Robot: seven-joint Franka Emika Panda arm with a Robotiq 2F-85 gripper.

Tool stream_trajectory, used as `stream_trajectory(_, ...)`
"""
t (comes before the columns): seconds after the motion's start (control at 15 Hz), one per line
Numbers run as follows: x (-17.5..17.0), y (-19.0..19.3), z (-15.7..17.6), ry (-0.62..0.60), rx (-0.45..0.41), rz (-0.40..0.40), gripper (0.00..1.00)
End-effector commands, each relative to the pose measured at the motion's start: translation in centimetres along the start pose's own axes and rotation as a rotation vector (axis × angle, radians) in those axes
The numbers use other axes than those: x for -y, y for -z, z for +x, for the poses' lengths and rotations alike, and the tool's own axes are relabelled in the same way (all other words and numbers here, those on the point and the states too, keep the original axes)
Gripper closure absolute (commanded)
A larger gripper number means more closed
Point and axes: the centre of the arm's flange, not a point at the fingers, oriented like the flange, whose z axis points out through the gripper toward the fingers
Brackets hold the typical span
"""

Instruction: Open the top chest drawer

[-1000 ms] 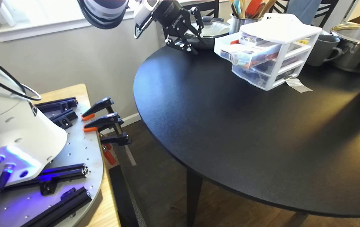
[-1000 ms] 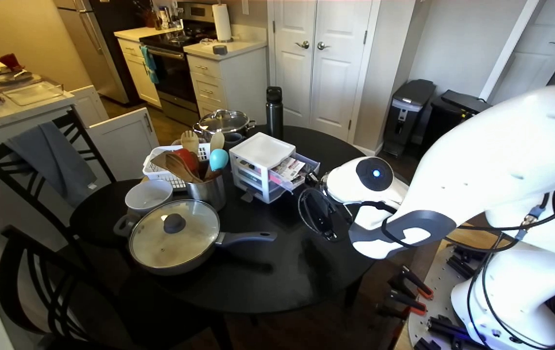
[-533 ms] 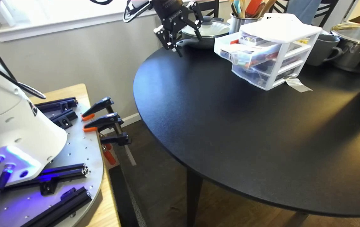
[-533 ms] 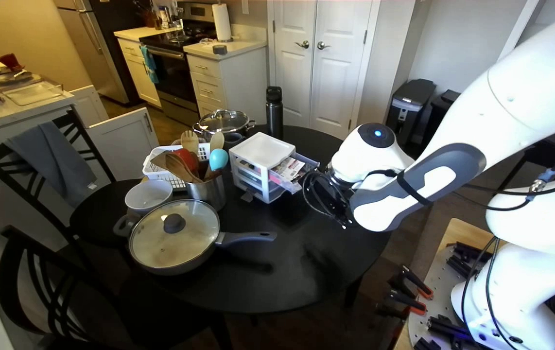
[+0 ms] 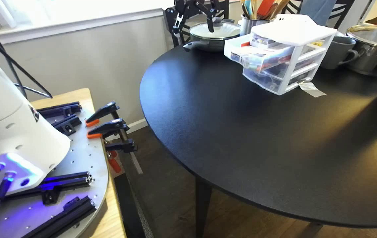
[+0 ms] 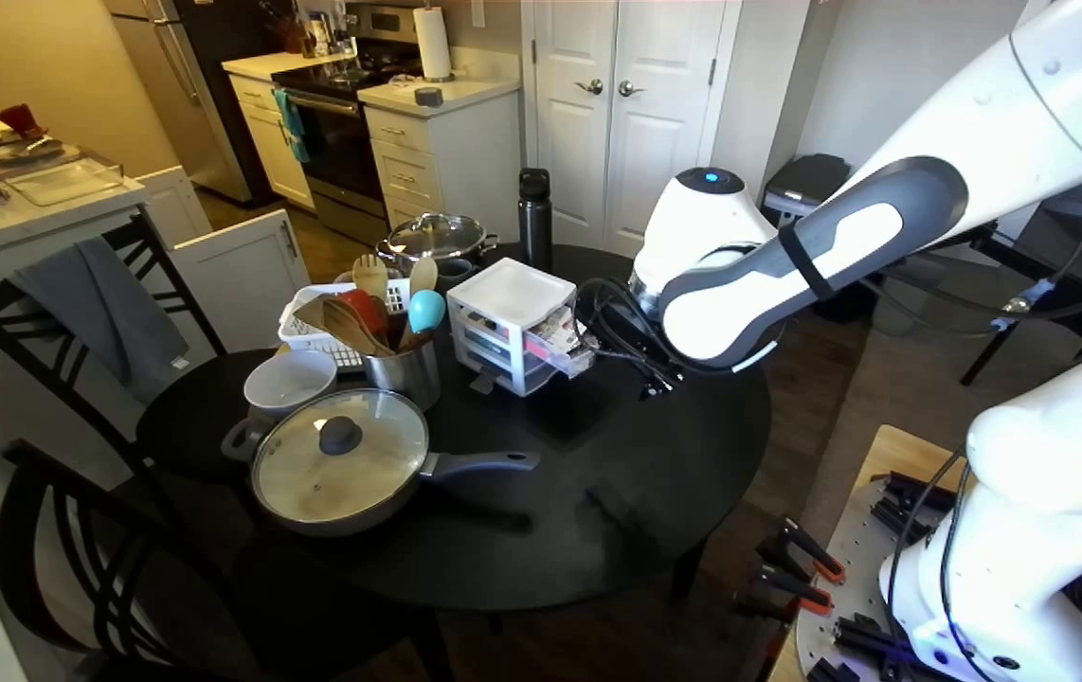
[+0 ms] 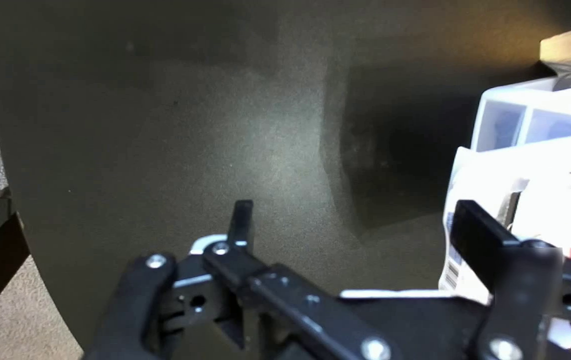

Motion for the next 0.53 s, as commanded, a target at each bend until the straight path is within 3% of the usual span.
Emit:
stream_trajectory(0.0,0.42,0.72,-0.23,-0.006,0.016,0.0,0.0)
stream_trajectory(0.47,0.63,1.35,-0.59,-0.009,0.028,0.003,0.0)
